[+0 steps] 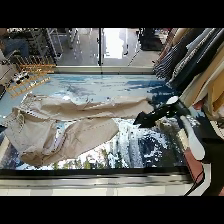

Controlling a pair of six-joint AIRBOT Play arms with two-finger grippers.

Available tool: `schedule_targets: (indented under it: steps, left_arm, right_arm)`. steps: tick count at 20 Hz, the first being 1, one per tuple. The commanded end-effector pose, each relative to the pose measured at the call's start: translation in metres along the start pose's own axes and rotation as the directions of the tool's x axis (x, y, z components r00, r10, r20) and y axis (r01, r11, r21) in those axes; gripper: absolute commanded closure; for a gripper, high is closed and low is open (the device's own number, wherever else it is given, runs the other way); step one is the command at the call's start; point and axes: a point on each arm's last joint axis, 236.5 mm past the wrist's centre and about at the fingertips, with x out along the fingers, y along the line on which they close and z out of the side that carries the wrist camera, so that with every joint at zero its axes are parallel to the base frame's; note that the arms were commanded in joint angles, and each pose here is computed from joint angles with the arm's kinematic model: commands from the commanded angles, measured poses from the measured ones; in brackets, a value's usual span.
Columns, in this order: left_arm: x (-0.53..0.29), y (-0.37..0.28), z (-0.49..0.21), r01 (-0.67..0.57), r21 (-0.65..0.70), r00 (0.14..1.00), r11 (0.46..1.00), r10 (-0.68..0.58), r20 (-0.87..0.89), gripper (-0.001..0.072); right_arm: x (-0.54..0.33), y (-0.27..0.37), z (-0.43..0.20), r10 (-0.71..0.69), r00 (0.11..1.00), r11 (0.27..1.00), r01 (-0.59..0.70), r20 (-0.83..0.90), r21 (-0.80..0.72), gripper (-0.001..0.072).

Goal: Fold the clothes and pants, and hang the long-sleeved shirts on hangers.

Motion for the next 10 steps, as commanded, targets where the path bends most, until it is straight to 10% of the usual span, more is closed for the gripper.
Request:
schedule_targets:
  steps: [1, 10]
  left_arm:
    - [0.023, 0.012, -0.007, -0.067, 0.018, 0.997, 0.998, 0.067, -0.026, 0.0013]
    - [0.035, 0.004, -0.011, -0.061, 0.039, 0.997, 0.997, 0.063, -0.039, 0.0013]
  right_arm:
    - [0.054, 0.025, -0.003, -0.034, 0.999, 0.999, 0.034, -0.012, 0.004, 0.0150]
    - [0.133, 0.050, 0.023, -0.151, 0.983, 0.989, 0.149, 0.109, 0.024, 0.0151]
